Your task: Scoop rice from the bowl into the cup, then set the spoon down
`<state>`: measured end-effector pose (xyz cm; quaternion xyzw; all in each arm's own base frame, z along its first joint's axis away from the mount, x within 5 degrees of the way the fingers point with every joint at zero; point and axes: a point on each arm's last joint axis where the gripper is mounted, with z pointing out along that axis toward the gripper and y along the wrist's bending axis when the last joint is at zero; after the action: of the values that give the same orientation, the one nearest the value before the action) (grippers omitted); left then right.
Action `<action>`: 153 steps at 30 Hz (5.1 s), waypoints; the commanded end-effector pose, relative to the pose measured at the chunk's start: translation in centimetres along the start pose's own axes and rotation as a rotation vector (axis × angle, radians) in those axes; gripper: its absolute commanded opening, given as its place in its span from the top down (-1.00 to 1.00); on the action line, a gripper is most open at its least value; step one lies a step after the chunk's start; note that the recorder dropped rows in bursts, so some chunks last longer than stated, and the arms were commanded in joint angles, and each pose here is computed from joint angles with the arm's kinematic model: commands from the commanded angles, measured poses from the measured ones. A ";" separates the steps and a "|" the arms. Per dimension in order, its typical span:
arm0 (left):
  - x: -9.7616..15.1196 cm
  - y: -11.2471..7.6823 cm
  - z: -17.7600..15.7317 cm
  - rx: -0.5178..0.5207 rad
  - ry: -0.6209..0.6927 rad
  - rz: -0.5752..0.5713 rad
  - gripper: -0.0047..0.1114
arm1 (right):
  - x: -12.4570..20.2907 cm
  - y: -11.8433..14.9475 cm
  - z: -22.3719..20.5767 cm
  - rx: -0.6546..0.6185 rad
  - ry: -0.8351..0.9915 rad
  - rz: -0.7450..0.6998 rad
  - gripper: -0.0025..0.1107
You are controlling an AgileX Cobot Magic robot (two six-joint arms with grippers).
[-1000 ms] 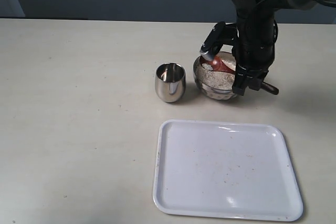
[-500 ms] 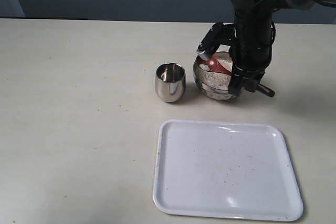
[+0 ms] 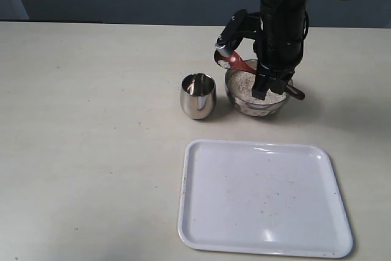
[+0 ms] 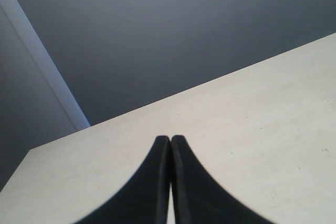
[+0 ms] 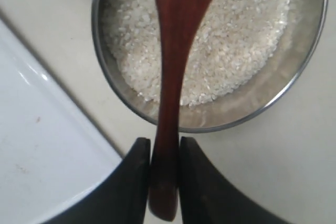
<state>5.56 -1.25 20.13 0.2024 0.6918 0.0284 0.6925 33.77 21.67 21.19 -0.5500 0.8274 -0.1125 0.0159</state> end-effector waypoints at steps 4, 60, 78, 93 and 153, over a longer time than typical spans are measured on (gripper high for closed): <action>-0.1 0.0 -0.1 0.006 -0.013 -0.004 0.91 | -0.9 1.4 -0.9 0.002 -0.026 -0.031 0.97; -0.1 0.0 -0.1 0.006 -0.013 -0.004 0.91 | -4.6 3.2 0.0 0.283 0.071 -0.125 0.97; -0.1 0.0 -0.1 0.006 -0.013 -0.004 0.91 | -4.4 4.2 1.0 0.359 0.124 -0.128 0.97; -0.1 0.0 -0.1 0.006 -0.013 -0.004 0.91 | -5.3 5.5 0.7 0.439 0.112 -0.111 0.97; -0.1 0.0 -0.1 0.006 -0.013 -0.004 0.91 | 3.0 -0.7 -4.6 -0.345 -0.205 0.714 0.97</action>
<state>5.56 -1.25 20.13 0.2024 0.6918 0.0284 0.6925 33.41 19.95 25.17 -0.2481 0.9637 0.0903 0.0407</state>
